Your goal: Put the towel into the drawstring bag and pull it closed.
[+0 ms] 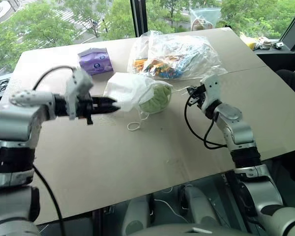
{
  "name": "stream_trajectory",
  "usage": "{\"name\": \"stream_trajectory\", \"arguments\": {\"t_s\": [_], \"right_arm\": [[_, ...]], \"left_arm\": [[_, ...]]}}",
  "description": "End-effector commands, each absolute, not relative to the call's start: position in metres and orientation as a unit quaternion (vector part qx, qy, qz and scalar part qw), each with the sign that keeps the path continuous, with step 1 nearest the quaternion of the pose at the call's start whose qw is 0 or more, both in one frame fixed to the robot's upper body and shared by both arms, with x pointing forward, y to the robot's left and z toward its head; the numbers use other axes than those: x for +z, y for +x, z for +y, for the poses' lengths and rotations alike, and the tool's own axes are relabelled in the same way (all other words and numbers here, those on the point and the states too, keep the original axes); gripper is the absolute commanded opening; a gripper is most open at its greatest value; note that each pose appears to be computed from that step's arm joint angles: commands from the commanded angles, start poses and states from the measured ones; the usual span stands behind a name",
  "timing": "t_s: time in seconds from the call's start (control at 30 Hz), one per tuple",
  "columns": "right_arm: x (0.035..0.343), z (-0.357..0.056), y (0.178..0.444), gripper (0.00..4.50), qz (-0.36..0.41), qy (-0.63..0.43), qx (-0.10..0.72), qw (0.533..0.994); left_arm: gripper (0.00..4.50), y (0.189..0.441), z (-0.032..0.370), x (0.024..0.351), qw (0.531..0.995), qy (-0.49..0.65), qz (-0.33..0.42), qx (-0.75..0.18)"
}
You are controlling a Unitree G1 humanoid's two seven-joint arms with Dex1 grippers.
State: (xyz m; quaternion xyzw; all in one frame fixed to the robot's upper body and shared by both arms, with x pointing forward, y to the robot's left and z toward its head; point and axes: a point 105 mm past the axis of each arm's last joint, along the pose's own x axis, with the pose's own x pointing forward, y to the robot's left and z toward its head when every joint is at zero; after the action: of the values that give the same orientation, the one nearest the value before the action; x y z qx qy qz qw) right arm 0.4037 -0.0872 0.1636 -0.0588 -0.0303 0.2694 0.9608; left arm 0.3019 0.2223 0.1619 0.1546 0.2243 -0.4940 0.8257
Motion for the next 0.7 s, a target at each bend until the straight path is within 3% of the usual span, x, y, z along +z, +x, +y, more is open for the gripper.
{"name": "stream_trajectory", "arguments": {"t_s": [0.03,0.13,0.4,0.6,0.7], "right_arm": [[0.186,-0.08,0.401,0.0,-0.066,-0.06,0.281,0.956],[0.188,-0.077,0.401,0.0,-0.067,-0.06,0.286,0.954],[0.187,-0.074,0.399,0.0,-0.065,-0.059,0.29,0.953],[0.186,-0.074,0.397,0.0,-0.063,-0.058,0.291,0.953],[0.186,-0.074,0.396,0.0,-0.062,-0.057,0.292,0.953]], "left_arm": [[1.53,0.303,0.216,0.154,0.815,0.214,0.219,-0.492],[1.53,0.307,0.2,0.138,0.816,0.219,0.207,-0.493],[1.53,0.339,0.165,0.131,0.86,0.224,0.108,-0.446],[4.08,0.345,0.163,0.135,0.87,0.227,0.075,-0.432],[4.08,0.342,0.16,0.126,0.858,0.234,0.092,-0.448]]}}
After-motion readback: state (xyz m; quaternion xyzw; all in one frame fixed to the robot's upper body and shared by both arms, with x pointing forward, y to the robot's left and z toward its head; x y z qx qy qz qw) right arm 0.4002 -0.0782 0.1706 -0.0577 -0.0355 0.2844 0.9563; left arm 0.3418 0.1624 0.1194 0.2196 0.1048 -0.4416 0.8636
